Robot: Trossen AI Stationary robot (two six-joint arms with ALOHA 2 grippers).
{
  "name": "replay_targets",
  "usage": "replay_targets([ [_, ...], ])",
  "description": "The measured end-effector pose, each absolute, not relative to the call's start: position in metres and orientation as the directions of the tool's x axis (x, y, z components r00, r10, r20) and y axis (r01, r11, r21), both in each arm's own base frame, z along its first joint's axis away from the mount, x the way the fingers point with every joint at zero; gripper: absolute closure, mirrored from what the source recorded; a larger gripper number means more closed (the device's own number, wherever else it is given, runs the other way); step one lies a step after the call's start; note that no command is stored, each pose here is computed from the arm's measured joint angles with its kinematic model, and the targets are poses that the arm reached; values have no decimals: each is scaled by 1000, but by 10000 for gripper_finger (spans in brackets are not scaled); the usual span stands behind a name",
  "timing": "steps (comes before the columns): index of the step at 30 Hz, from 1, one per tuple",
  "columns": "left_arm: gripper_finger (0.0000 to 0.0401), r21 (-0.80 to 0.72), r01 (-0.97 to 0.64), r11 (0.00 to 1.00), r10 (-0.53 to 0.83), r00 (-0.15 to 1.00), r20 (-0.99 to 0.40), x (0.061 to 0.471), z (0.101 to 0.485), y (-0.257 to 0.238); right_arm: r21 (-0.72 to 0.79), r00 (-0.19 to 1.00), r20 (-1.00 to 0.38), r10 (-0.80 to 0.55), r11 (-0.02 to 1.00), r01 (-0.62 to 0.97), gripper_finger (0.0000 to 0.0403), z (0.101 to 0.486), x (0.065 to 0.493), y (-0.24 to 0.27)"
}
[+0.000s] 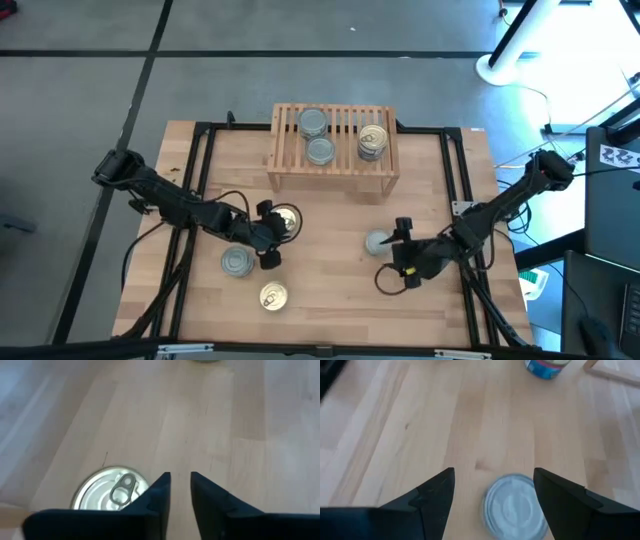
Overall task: Stack canned seafood by type on shelf
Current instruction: Put the blue pink tuna can on the shelf aligned with the other blue pink tuna can
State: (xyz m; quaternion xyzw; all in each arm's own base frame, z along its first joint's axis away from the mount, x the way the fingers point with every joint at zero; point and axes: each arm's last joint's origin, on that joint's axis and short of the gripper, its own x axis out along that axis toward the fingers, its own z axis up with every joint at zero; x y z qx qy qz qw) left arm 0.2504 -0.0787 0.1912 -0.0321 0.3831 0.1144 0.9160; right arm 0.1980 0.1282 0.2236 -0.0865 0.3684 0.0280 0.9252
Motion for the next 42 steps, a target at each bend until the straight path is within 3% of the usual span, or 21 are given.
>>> replay_targets([
  [4,296,71,-206,976,193,666,-721,249,190,-77,-124,756,-653,-31,990,-66,133,213,202,119],
  [9,280,110,-191,975,207,626,-752,247,185,-76,-111,775,-628,-74,994,5,133,197,211,107],
  [17,279,189,-134,973,231,563,-793,253,163,-78,-80,808,-577,-124,992,95,133,188,232,96],
  [24,279,245,-124,962,273,541,-796,256,153,-78,-185,849,-518,-104,983,8,133,179,248,102],
  [35,280,261,-136,956,292,528,-797,257,150,-77,-210,887,-456,-74,977,-27,133,165,265,110],
  [42,301,300,-137,944,327,510,-795,261,140,-78,-211,883,-465,-69,977,-35,133,161,266,111],
])
